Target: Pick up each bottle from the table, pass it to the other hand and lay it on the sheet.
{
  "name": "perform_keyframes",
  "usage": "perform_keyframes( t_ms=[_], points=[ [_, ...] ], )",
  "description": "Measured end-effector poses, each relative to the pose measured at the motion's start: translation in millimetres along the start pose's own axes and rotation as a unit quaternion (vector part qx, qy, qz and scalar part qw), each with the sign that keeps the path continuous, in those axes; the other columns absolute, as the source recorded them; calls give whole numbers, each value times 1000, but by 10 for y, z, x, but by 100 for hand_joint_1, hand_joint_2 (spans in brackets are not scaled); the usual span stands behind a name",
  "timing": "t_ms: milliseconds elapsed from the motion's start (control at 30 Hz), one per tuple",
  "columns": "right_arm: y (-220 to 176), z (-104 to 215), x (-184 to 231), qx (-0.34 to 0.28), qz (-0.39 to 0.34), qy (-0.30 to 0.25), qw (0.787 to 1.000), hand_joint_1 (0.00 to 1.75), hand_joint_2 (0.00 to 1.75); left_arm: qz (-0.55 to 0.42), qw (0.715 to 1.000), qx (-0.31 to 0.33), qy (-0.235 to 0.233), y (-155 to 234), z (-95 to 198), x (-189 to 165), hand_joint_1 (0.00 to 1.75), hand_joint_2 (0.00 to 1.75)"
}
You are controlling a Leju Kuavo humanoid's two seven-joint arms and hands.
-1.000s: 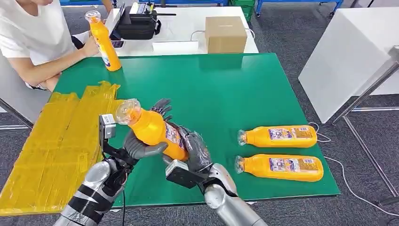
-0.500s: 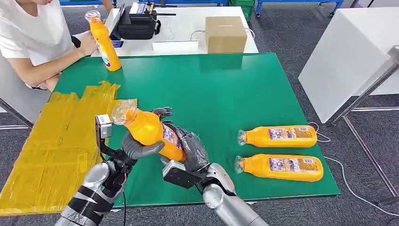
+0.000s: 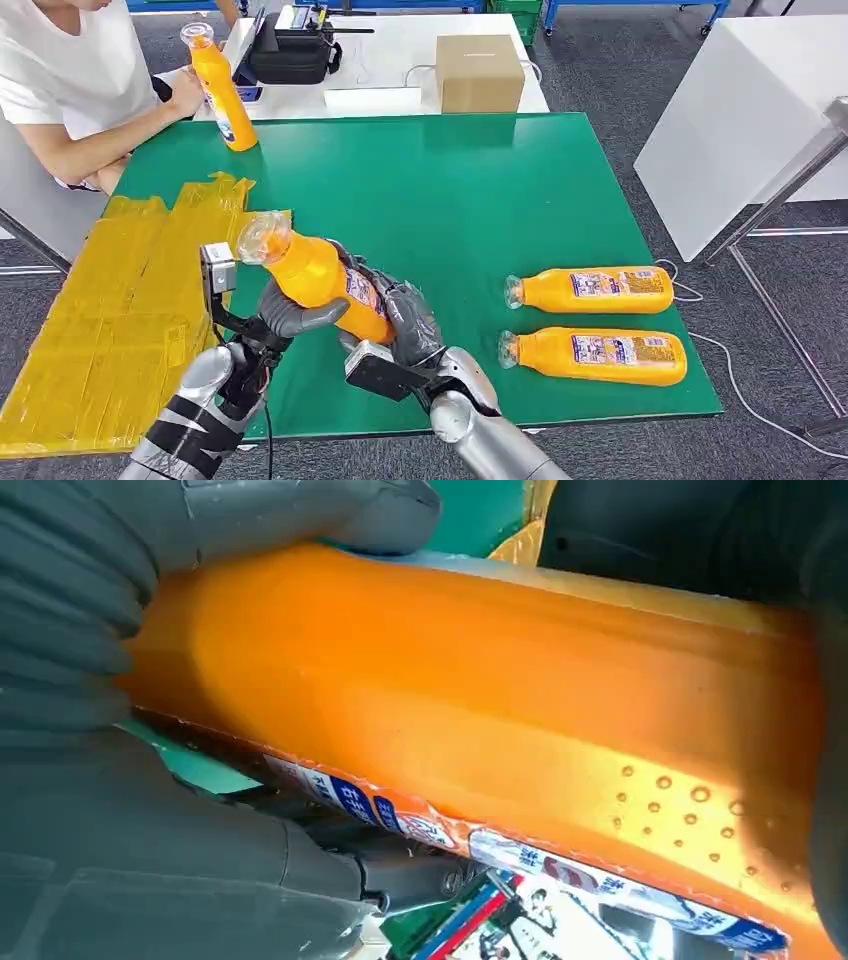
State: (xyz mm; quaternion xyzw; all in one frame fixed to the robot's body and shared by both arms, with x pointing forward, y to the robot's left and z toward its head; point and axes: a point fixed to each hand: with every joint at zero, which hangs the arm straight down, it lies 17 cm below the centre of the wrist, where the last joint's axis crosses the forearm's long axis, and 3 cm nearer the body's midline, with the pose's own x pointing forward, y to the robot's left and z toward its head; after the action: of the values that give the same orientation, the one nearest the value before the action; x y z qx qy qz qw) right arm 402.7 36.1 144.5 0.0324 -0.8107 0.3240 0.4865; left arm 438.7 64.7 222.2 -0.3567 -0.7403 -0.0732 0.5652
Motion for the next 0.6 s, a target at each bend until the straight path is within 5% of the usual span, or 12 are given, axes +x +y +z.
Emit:
perform_keyframes(
  t_ms=[33,67,100,267,433,600],
  points=[
    [-4,-1,-1,-1,-1,0,1000,157,175,0,1000,3,-1,13,-2,3,175,175],
    [-9,-1,-4,-2,-2,1,1000,26,175,1,1000,6,-1,25,-4,6,175,175],
    [-17,-2,-5,-3,-3,1,1000,0,175,2,1000,11,-2,43,-5,8,175,175],
    [-144,27,-25,-37,-16,8,999,0,175,-33,998,51,-11,170,-47,27,175,175],
    [-554,87,73,-108,-25,2,994,0,175,-195,970,137,-44,554,-40,179,175,175],
    [-1010,217,263,-170,-8,-19,985,0,175,-445,871,196,-74,802,27,439,175,175]
  ],
)
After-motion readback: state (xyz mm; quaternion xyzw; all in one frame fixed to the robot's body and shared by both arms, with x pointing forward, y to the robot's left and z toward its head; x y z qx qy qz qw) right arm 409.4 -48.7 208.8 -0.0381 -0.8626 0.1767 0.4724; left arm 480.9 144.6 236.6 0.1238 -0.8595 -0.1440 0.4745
